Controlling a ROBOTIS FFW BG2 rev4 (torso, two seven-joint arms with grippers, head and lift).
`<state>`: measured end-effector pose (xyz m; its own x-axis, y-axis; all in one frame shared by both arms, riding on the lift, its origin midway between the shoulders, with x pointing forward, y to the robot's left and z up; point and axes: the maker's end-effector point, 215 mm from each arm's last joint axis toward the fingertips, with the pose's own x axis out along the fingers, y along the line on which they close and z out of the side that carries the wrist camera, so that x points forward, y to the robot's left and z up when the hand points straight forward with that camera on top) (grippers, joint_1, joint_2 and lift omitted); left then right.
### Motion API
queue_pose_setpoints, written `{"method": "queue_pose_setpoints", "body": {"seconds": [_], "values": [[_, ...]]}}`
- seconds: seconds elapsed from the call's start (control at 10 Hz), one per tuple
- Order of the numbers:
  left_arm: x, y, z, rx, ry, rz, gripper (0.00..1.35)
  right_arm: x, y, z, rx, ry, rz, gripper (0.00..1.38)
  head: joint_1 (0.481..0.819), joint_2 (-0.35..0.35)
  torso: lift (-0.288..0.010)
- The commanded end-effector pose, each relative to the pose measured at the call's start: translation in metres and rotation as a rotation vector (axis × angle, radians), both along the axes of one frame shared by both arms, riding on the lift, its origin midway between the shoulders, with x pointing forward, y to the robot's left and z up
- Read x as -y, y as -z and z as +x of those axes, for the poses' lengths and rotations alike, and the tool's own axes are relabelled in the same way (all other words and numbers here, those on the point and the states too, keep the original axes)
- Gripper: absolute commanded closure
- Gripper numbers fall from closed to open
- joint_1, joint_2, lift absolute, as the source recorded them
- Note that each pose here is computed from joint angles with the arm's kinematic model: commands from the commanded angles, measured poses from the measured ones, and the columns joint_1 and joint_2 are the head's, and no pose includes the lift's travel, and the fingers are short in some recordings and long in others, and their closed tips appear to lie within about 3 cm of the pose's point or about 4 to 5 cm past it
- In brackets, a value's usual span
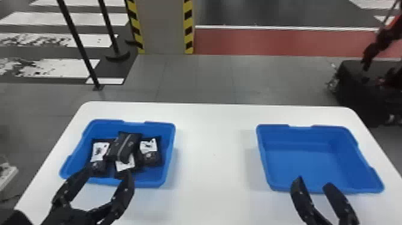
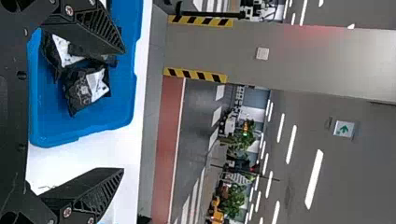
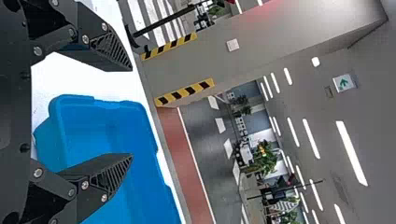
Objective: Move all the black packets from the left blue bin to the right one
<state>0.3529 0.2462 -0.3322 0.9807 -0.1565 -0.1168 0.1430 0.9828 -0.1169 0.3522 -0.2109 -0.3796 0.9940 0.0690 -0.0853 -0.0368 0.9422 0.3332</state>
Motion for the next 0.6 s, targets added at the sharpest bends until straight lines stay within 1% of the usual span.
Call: {"method": "queue_pose_setpoints", "body": {"seconds": [0.0, 0.2, 0.3, 0.4, 0.5], "values": [[-0.02, 0.013, 0.002, -0.044, -0.024, 0.043, 0.13, -0.003, 0.0, 0.001, 0.002, 0.0, 0.015, 0.4, 0.695, 0.049, -0.11], [-0.038, 0.037, 0.011, -0.109, -0.046, 0.073, 0.13, -0.002, 0.0, -0.003, -0.004, 0.003, 0.025, 0.4, 0.695, 0.097, -0.11], [-0.044, 0.055, 0.017, -0.164, -0.045, 0.078, 0.13, -0.002, -0.001, -0.003, -0.004, 0.003, 0.025, 0.4, 0.695, 0.113, -0.11], [-0.05, 0.066, 0.024, -0.215, -0.047, 0.096, 0.14, -0.002, -0.001, -0.003, -0.004, 0.004, 0.028, 0.4, 0.695, 0.119, -0.11], [-0.057, 0.075, 0.037, -0.232, -0.044, 0.11, 0.15, -0.002, -0.002, -0.003, -0.001, 0.002, 0.028, 0.4, 0.695, 0.129, -0.11]]}}
